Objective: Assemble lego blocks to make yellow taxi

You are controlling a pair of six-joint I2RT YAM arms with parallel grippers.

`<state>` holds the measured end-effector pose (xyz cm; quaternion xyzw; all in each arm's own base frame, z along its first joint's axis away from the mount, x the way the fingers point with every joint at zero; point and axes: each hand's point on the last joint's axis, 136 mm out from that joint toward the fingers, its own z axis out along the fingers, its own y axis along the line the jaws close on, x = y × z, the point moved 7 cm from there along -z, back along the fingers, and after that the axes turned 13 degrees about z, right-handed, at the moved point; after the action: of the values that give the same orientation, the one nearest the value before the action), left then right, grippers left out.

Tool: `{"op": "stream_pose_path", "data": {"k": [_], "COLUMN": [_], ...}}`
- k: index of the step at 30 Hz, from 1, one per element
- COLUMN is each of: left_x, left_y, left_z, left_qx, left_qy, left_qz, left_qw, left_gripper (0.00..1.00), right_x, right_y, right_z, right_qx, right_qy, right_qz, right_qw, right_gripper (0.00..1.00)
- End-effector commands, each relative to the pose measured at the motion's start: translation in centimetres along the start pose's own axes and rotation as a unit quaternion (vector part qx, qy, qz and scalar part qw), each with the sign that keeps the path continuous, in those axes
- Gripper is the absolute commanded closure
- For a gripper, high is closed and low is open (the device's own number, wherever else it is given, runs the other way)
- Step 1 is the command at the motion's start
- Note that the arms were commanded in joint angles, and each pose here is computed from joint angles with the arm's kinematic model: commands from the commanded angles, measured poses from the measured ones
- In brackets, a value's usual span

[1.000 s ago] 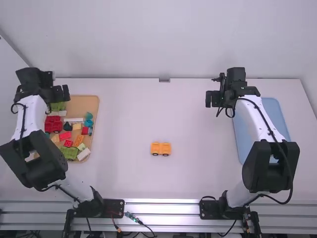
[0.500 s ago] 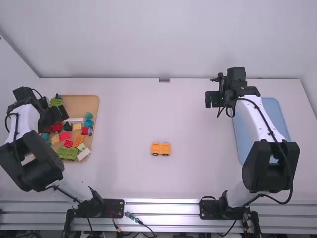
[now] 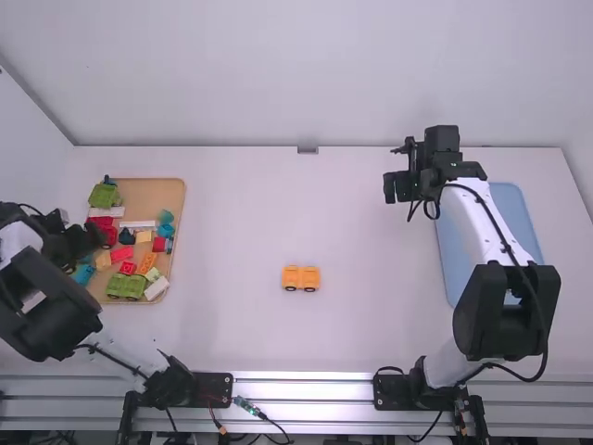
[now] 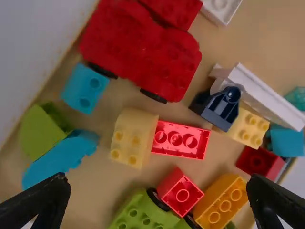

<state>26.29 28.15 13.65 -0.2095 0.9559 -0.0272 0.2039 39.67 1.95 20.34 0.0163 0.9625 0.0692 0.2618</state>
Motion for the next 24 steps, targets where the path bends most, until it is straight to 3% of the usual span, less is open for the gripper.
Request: {"op": "stream_pose_path", "data": {"k": [1,24], "left_x": [0.2,1.1], "left_y": [-0.6,0.6], "left_z": [1.7,4.3], "left_qx": [0.022,0.015], "left_qy": [0.011,0.026], "left_qz": [0.033,0.027], "left_qw": [0.999,0.999], "left_gripper": [0.01,0.09], "right_x": [-0.8,-0.7], "right_y": [0.2,0.2], "right_z": [-0.3,-0.3], "right_qx": [-0.003,-0.003], "right_qy": [-0.012,-0.01], "right_qz": [-0.013,-0.025], "right_qw": [1.0,1.0], "right_gripper": [0.01,0.01]}}
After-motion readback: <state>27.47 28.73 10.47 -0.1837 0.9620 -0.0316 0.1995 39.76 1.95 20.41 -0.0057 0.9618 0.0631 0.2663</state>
